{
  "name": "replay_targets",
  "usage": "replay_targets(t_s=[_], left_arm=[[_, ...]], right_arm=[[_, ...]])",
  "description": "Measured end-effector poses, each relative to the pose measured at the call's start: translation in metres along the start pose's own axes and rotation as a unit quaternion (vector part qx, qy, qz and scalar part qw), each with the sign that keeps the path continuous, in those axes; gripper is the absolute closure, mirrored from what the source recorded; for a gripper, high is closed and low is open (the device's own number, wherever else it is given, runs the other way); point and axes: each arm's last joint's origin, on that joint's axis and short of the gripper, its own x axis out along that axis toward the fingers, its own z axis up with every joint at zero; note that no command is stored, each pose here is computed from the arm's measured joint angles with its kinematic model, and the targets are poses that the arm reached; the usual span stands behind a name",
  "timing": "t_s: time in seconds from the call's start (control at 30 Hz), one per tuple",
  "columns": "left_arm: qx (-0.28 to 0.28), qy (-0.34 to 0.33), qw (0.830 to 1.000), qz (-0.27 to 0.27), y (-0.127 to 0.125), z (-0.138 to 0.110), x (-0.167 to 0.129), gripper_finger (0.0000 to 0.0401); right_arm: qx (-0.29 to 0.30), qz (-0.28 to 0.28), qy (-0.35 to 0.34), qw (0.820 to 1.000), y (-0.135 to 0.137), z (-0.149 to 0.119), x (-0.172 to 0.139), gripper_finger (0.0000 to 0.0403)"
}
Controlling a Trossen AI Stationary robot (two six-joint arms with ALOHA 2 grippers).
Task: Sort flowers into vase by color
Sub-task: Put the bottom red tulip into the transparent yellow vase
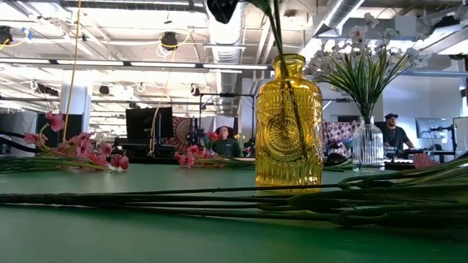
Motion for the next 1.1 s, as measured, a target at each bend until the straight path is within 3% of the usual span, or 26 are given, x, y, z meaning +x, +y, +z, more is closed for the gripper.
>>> replay_targets(t_s=[0.23,0.47,0.63,0.87,1.1], left_arm=[[-0.012,0.026,0.999,-0.013,0.001,0.008,-0.003,0.0311],[-0.023,0.106,0.994,-0.025,0.005,0.037,-0.019,0.0257],[-0.035,0.157,0.984,-0.072,0.014,0.065,-0.042,0.0252],[-0.074,0.248,0.958,-0.123,0.028,0.088,-0.082,0.0251],[-0.064,0.239,0.953,-0.176,0.031,0.093,-0.083,0.0262]], right_arm=[[0.000,0.000,0.000,1.000,0.000,0.000,0.000,0.0127],[-0.006,0.000,0.000,1.000,0.000,0.000,0.000,0.0127],[-0.006,0.000,0.000,1.000,0.000,0.000,0.000,0.0127],[-0.009,0.000,0.000,1.000,0.000,0.000,0.000,0.0127],[-0.012,0.000,0.000,1.000,0.000,0.000,0.000,0.0127]])
